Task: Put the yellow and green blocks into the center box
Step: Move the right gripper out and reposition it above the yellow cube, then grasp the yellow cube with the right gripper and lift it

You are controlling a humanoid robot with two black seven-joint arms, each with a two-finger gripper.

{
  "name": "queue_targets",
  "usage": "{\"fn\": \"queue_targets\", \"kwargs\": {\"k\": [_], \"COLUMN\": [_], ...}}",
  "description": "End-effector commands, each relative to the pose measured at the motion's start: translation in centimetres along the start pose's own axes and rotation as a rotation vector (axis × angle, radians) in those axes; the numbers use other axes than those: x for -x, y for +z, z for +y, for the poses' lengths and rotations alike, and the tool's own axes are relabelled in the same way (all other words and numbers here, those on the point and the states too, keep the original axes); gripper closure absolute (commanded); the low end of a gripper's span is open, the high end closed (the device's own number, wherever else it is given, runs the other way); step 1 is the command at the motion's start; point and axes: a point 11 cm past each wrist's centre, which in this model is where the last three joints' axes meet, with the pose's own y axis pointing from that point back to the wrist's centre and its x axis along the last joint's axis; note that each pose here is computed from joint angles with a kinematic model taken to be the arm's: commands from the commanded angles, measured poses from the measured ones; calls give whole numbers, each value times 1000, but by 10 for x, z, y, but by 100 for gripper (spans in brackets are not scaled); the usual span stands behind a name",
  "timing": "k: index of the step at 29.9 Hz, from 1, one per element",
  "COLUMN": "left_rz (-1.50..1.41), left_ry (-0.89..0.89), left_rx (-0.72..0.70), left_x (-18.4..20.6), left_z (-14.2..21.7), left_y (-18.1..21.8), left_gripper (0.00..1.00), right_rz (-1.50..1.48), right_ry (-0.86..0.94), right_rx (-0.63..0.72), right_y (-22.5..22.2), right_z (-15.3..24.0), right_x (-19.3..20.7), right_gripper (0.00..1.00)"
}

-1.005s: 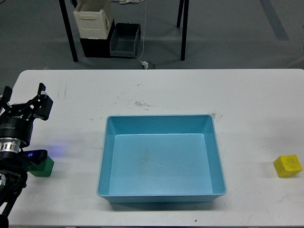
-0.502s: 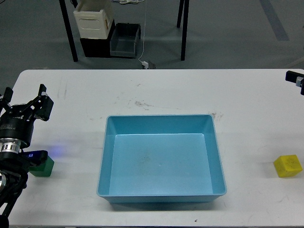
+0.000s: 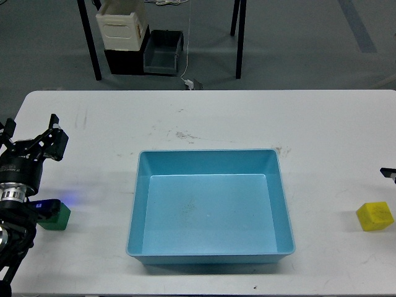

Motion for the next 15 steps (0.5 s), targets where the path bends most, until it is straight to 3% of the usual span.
{"fn": "queue_targets", "kwargs": {"k": [1, 15], "left_rz": [8, 12], "left_ry": [1, 9], "left_rx": [1, 9], "left_x": [-2, -5], "left_z": [1, 1], "left_y": [-2, -2], "left_gripper": [0, 0], "right_rz": [-12, -59], "right_ry": [-47, -185], "right_rx": [-61, -195], "right_y": [-17, -53], "right_z": [-15, -63], "right_x": [14, 32], "right_gripper": [0, 1]}}
